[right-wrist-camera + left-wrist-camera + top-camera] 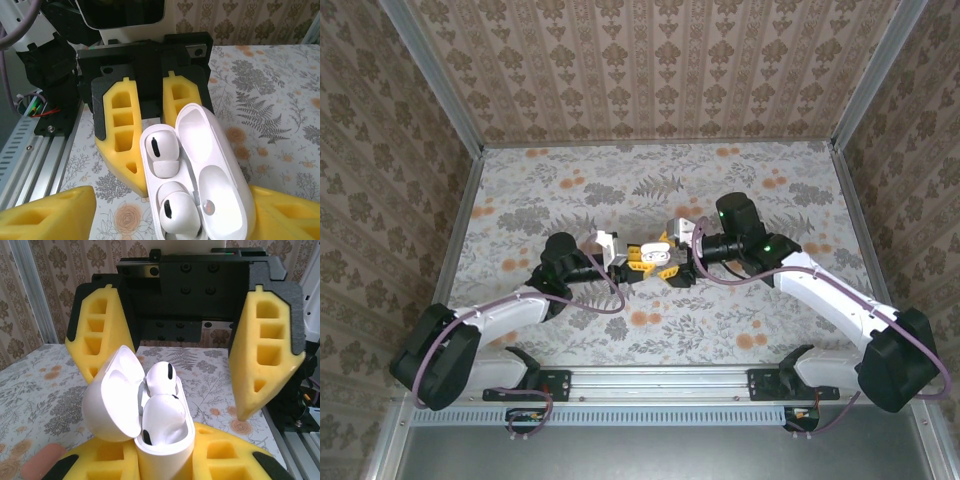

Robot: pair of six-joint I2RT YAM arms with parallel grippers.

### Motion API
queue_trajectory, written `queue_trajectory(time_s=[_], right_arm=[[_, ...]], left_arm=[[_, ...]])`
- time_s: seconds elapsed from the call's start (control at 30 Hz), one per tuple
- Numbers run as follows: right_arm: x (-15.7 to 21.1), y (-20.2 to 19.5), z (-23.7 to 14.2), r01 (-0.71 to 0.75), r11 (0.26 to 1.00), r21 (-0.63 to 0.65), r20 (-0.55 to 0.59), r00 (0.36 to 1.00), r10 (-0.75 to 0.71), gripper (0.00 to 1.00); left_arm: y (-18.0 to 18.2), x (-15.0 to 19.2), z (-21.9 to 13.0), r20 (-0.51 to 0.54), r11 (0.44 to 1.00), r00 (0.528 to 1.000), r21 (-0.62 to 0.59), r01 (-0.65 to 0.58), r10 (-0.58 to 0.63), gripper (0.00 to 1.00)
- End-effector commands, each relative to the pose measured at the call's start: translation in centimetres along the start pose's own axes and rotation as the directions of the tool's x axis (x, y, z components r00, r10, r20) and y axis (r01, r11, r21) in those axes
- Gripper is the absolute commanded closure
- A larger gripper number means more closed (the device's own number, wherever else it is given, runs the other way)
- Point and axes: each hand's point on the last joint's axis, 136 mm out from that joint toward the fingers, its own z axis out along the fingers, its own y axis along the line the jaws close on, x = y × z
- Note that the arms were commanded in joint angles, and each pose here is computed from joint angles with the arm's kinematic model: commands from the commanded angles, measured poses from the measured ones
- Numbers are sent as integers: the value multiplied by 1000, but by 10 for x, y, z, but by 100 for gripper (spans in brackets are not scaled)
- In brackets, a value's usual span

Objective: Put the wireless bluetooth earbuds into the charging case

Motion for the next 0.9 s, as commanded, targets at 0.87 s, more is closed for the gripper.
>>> queue_trajectory(time_s=[0.87], right_arm=[[65,-70,-76,-662,515,544,252,715,653,31]], left_arm=[[57,73,10,-227,615,581,-438,656,-781,94]])
